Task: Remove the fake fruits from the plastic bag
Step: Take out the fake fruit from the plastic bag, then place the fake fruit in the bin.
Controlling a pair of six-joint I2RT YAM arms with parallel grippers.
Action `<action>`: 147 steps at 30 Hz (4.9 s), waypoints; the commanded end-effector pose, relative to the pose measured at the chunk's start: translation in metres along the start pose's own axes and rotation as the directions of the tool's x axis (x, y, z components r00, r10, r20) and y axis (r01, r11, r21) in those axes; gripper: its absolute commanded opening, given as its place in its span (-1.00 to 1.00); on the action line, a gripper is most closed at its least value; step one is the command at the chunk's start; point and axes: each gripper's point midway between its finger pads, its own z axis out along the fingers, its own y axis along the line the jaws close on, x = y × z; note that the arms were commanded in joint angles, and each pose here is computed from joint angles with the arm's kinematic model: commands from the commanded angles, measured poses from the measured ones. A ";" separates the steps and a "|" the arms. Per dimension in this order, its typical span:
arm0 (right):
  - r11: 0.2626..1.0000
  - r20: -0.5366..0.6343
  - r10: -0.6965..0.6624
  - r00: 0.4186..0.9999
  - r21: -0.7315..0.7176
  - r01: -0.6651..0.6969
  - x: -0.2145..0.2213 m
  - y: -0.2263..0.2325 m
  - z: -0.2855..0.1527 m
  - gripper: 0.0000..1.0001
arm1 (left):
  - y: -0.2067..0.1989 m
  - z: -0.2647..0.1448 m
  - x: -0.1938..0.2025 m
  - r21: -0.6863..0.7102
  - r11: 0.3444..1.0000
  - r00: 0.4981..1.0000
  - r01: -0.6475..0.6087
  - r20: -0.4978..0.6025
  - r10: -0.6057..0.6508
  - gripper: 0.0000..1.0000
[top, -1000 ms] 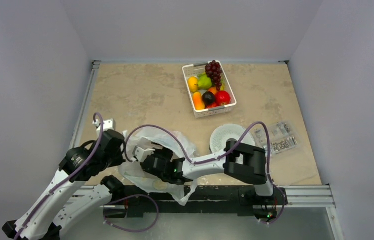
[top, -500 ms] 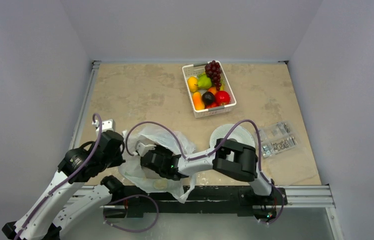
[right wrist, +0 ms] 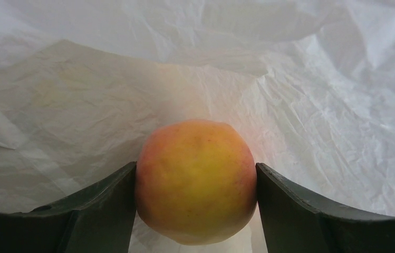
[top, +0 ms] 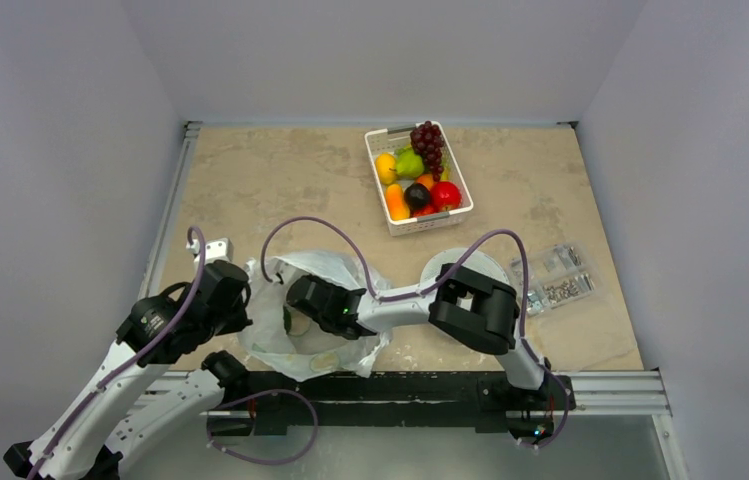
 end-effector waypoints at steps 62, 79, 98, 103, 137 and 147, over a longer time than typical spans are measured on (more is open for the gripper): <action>0.521 0.162 0.812 0.560 -0.634 -0.572 -0.165 -0.158 -0.153 -1.00 | -0.002 -0.005 -0.010 0.016 1.000 0.999 0.012 0.045 -0.013 -1.00; 0.648 0.175 0.719 0.673 0.184 -0.739 -0.022 -0.308 0.044 -1.00 | -0.034 -0.022 -0.050 0.183 0.971 0.969 -0.154 0.222 0.112 -1.00; 0.642 0.135 0.739 0.660 0.156 -0.751 -0.011 -0.318 0.074 -0.99 | -0.080 -0.001 -0.104 0.092 0.782 0.621 -0.616 0.668 0.411 -1.00; 0.643 0.133 0.737 0.663 0.166 -0.748 -0.009 -0.331 0.087 -0.93 | -0.061 0.019 -0.090 0.048 0.817 0.699 -0.575 0.549 0.459 -1.00; 0.666 0.035 0.731 0.682 -0.256 -0.701 -0.068 -0.243 -0.044 0.98 | -0.074 0.012 -0.086 0.145 0.833 0.768 -0.535 0.495 0.407 -1.00; 0.601 0.223 0.724 0.653 -0.669 -0.438 -0.131 -0.169 -0.199 0.61 | -0.075 0.011 -0.086 0.145 0.847 0.792 -0.512 0.463 0.399 -1.00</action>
